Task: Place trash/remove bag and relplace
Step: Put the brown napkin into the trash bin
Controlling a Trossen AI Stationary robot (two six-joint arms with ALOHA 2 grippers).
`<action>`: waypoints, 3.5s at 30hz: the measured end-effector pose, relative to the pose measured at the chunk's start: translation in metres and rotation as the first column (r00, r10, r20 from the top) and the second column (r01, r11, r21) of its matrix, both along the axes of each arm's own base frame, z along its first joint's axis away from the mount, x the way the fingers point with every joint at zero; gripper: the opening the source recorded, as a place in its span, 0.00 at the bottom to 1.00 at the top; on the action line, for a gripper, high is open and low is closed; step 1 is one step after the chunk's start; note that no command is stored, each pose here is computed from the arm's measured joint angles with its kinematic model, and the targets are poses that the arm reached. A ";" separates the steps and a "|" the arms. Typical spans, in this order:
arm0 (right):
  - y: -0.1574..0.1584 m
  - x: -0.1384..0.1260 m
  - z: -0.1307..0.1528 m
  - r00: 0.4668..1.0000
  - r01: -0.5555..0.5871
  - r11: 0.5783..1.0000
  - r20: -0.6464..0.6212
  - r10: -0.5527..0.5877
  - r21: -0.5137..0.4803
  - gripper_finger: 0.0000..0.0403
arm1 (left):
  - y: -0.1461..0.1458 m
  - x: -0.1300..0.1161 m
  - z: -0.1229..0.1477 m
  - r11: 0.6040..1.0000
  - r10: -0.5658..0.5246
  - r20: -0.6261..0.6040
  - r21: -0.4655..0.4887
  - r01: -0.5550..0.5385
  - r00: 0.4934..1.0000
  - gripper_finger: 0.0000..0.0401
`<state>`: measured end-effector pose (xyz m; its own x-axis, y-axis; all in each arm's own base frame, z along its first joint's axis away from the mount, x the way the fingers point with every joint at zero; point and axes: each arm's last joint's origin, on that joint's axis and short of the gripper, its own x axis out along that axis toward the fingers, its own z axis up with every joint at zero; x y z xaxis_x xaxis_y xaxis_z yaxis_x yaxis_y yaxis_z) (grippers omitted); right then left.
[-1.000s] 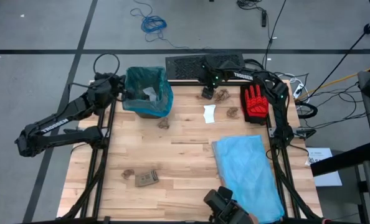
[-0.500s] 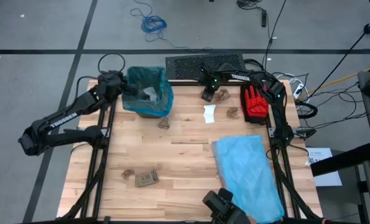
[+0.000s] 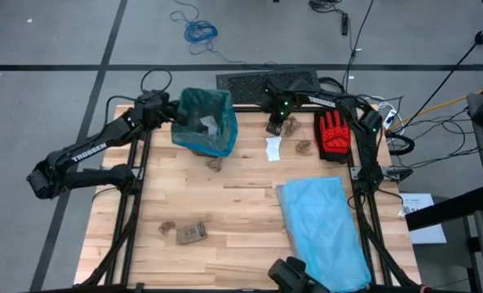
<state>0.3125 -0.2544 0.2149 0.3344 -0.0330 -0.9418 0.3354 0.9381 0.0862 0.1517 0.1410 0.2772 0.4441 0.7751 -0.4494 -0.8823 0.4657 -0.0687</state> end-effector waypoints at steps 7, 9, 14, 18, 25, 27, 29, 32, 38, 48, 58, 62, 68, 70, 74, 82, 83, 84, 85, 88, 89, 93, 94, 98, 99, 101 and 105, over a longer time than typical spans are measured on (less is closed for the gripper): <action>0.023 -0.009 0.086 0.951 0.000 0.988 0.307 0.048 -0.153 0.00 | 0.007 0.012 -0.003 0.998 -0.066 0.067 -0.011 0.066 0.996 0.00; 0.033 -0.008 0.110 0.904 0.000 0.979 0.419 0.087 -0.205 0.00 | 0.009 0.015 -0.004 0.997 -0.081 0.080 -0.012 0.082 0.993 0.00; 0.055 0.009 0.153 0.740 0.017 0.924 0.626 0.244 -0.381 0.00 | 0.016 0.024 -0.007 0.994 -0.111 0.117 0.004 0.111 0.987 0.00; 0.065 0.030 0.166 0.629 0.030 0.882 0.695 0.349 -0.470 0.00 | 0.020 0.031 -0.011 0.989 -0.144 0.142 0.007 0.145 0.979 0.00; 0.061 0.060 0.161 0.674 0.023 0.902 0.673 0.304 -0.430 0.11 | 0.023 0.037 -0.018 0.983 -0.182 0.133 -0.010 0.185 0.974 0.00; 0.063 0.063 0.164 0.674 0.013 0.905 0.672 0.307 -0.426 0.19 | 0.024 0.037 -0.018 0.983 -0.179 0.136 -0.010 0.182 0.974 0.00; 0.063 0.065 0.165 0.687 0.008 0.908 0.662 0.299 -0.418 0.29 | 0.024 0.038 -0.018 0.983 -0.184 0.132 -0.006 0.186 0.974 0.00; 0.062 0.063 0.168 0.711 0.025 0.915 0.651 0.268 -0.403 0.45 | 0.023 0.038 -0.017 0.981 -0.193 0.122 0.009 0.194 0.974 0.00; 0.057 0.051 0.179 0.744 0.023 0.927 0.626 0.234 -0.375 0.59 | 0.024 0.038 -0.012 0.977 -0.211 0.106 0.049 0.207 0.972 0.02; 0.057 0.002 0.159 0.963 -0.101 0.985 0.234 0.132 -0.143 0.48 | 0.016 0.030 0.025 0.936 -0.287 0.068 0.231 0.265 0.955 0.13; 0.012 -0.037 0.049 0.999 0.049 0.999 0.012 -0.049 0.000 0.45 | -0.001 0.009 0.045 0.923 -0.297 0.067 0.278 0.268 0.953 0.15; 0.006 -0.052 -0.001 0.989 0.121 0.990 -0.078 -0.127 -0.076 0.47 | -0.004 0.006 0.043 0.927 -0.296 0.051 0.256 0.273 0.954 0.15; 0.010 -0.063 -0.036 0.973 0.177 0.974 -0.125 -0.195 -0.139 0.53 | -0.004 0.006 0.043 0.927 -0.295 0.051 0.256 0.273 0.954 0.15; 0.012 -0.064 -0.043 0.972 0.185 0.973 -0.121 -0.203 -0.139 0.55 | -0.003 0.007 0.043 0.927 -0.295 0.052 0.257 0.273 0.954 0.15; 0.012 -0.068 -0.051 0.963 0.229 0.963 -0.110 -0.245 -0.144 0.55 | -0.003 0.007 0.043 0.927 -0.295 0.052 0.256 0.272 0.954 0.15; 0.001 -0.079 -0.056 0.937 0.321 0.937 -0.099 -0.335 -0.136 0.49 | -0.003 0.007 0.043 0.928 -0.294 0.051 0.255 0.272 0.955 0.15; 0.000 -0.080 -0.058 0.933 0.329 0.935 -0.106 -0.343 -0.132 0.47 | -0.003 0.007 0.043 0.928 -0.294 0.049 0.253 0.273 0.955 0.15; -0.002 -0.081 -0.061 0.931 0.335 0.933 -0.111 -0.349 -0.129 0.45 | -0.003 0.007 0.043 0.928 -0.294 0.049 0.253 0.273 0.955 0.15; -0.002 -0.081 -0.063 0.928 0.339 0.932 -0.118 -0.353 -0.126 0.42 | -0.003 0.007 0.043 0.929 -0.293 0.049 0.252 0.272 0.955 0.15; -0.004 -0.082 -0.071 0.925 0.339 0.934 -0.143 -0.353 -0.114 0.30 | -0.003 0.007 0.042 0.930 -0.293 0.045 0.245 0.273 0.955 0.15; -0.003 -0.081 -0.072 0.925 0.335 0.936 -0.149 -0.349 -0.110 0.25 | -0.003 0.007 0.041 0.931 -0.293 0.042 0.241 0.274 0.955 0.15; 0.002 -0.076 -0.074 0.936 0.295 0.950 -0.169 -0.309 -0.106 0.04 | -0.004 0.007 0.041 0.932 -0.292 0.037 0.235 0.276 0.956 0.15; 0.004 -0.075 -0.073 0.938 0.289 0.951 -0.167 -0.304 -0.105 0.03 | -0.004 0.007 0.041 0.931 -0.294 0.034 0.237 0.278 0.955 0.15; 0.013 -0.074 -0.061 0.945 0.276 0.957 -0.157 -0.288 -0.092 0.02 | -0.003 0.007 0.041 0.926 -0.298 0.018 0.249 0.284 0.954 0.15; 0.014 -0.074 -0.055 0.947 0.277 0.956 -0.137 -0.289 -0.100 0.01 | -0.003 0.007 0.041 0.925 -0.298 0.020 0.252 0.283 0.954 0.15; 0.016 -0.077 -0.040 0.950 0.284 0.951 -0.098 -0.296 -0.122 0.01 | -0.003 0.007 0.041 0.925 -0.298 0.020 0.252 0.283 0.954 0.15; 0.023 -0.084 -0.005 0.951 0.304 0.937 0.003 -0.308 -0.174 0.00 | -0.003 0.007 0.041 0.925 -0.297 0.021 0.252 0.283 0.955 0.15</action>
<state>0.2283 -0.2314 0.2100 0.2602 -0.2908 -0.9207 0.6088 0.7896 -0.0773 0.1584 0.1377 0.3186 0.6855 0.6908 -0.2298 -0.7041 0.7094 0.0324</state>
